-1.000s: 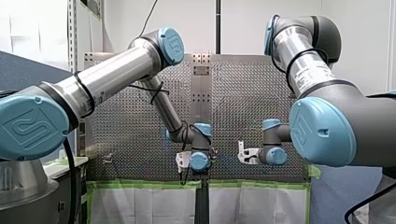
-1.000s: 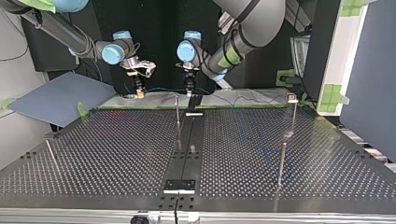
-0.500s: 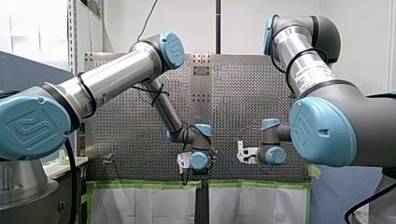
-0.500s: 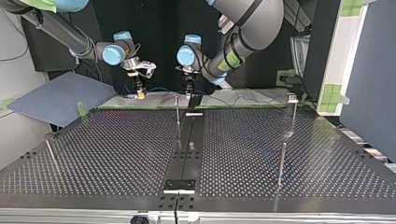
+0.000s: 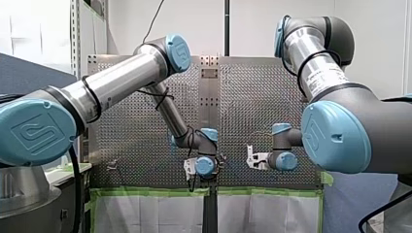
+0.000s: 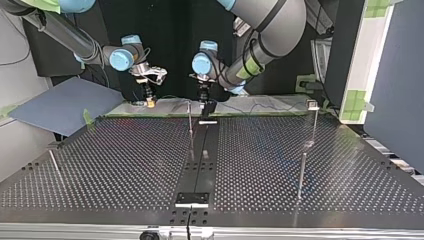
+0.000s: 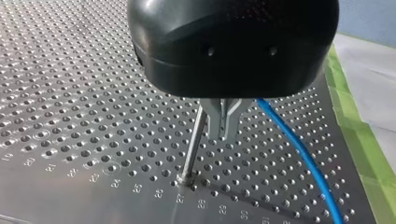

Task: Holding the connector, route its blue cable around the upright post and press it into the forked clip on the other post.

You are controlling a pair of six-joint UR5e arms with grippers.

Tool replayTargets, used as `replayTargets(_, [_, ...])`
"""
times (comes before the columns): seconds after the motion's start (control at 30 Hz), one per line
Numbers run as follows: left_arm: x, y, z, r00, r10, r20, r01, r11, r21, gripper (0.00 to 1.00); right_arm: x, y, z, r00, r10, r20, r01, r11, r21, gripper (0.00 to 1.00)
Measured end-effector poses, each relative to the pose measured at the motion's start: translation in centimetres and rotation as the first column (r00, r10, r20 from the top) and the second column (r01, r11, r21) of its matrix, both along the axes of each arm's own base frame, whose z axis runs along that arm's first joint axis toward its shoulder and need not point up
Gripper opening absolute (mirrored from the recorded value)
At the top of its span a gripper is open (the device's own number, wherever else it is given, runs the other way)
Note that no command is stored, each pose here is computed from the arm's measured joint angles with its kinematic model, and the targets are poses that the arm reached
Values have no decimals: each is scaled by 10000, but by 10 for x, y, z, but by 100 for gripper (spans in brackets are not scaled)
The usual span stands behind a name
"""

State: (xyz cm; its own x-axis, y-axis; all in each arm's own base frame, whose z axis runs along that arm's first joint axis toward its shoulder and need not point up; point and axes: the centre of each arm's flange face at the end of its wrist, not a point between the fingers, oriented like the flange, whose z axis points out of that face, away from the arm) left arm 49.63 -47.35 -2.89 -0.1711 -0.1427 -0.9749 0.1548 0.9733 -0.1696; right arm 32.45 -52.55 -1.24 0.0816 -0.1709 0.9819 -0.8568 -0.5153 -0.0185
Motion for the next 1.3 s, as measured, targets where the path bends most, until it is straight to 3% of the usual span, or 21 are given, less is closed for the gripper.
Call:
replayTargets(0.67, [11, -1, 2, 9995, -272, -170, 265, 9988, -412, 2, 3, -4, 3, 10000, 0, 26, 0, 9999, -115, 0])
replayTargets(0.97, [7, 2, -23, 9979, -318, -556, 299, 9990, -341, 2, 4, -2, 2, 10000, 31, -16, -31, 10000, -71, 0])
replayTargets(1.3, [17, 1, -19, 9984, -315, -478, 292, 9984, -477, 2, 1, -7, 4, 9999, -104, 46, 105, 9998, -147, 0])
